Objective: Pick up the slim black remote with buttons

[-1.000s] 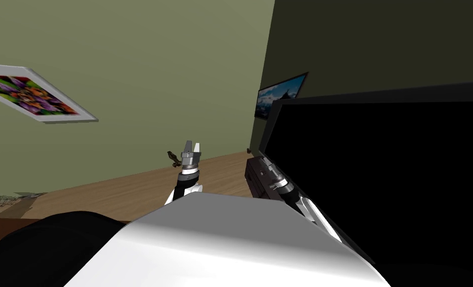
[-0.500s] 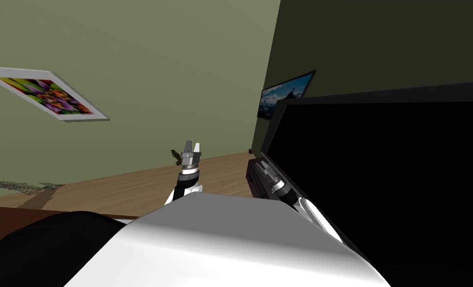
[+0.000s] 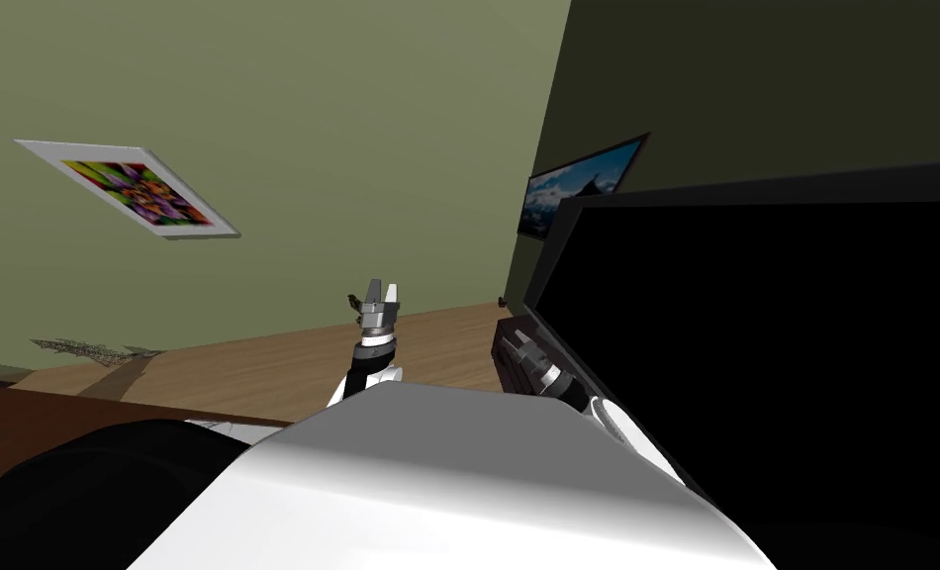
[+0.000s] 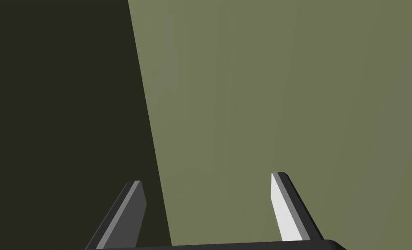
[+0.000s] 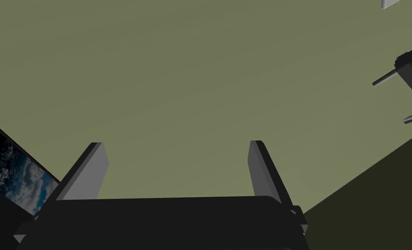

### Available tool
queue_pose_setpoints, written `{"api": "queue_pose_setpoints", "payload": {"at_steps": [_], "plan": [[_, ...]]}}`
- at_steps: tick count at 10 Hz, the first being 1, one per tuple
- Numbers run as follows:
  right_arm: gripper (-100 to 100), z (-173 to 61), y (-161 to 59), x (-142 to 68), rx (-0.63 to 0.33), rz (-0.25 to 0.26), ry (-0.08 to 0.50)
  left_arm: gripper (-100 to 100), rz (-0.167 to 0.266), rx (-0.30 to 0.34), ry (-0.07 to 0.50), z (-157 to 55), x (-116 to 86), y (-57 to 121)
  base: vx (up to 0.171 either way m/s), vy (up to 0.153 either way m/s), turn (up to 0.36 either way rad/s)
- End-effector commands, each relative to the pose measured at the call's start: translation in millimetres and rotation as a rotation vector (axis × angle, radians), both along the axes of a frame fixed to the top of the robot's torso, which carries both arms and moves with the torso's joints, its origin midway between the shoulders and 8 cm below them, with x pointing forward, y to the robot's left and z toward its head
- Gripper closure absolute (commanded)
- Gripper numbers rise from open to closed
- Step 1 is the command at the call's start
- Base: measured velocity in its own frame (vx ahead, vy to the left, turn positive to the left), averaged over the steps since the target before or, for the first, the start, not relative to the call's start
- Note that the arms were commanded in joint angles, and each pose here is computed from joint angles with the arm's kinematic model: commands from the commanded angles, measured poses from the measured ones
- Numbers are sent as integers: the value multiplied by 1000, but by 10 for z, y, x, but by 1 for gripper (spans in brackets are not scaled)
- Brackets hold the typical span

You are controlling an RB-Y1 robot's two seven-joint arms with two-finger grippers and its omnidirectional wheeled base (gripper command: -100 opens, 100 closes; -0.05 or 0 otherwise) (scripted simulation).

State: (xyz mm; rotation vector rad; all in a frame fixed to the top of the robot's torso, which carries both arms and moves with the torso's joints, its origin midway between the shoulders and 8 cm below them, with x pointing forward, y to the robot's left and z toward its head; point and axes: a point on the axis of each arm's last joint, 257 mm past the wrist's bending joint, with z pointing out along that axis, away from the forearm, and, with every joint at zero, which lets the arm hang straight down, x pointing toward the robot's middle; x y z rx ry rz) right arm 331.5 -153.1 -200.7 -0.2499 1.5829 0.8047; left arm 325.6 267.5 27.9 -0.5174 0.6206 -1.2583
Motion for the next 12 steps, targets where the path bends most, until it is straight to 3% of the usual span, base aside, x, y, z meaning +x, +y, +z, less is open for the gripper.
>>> {"api": "queue_pose_setpoints", "payload": {"at_steps": [1, 2, 3, 6, 8, 9, 11, 12], "plan": [[-100, -59, -2, -16, -34, 7, 2, 0, 0, 0, 0, 0, 0, 0, 9, -5, 9], [-100, -278, -10, -88, -90, 28, 36, 0, 0, 0, 0, 0, 0, 0, 18, -5, 134], [-100, -319, -5, -96, -120, 33, 32, 0, 0, 0, 0, 0, 0, 0, 20, -12, 69], [-100, -793, -67, -281, -251, 81, 101, 0, 0, 0, 0, 0, 0, 0, 29, -9, 110], [-100, -850, -70, -296, -292, 89, 96, 0, 0, 0, 0, 0, 0, 0, 16, -9, 37], [-100, -1069, -127, -401, -345, 112, 133, 0, 0, 0, 0, 0, 0, 0, 17, -4, 123], [-100, -1115, -135, -415, -378, 119, 128, 0, 0, 0, 0, 0, 0, 0, 16, -7, 44], [-100, -1336, -210, -532, -437, 145, 164, 0, 0, 0, 0, 0, 0, 0, 21, -4, 153]]}}
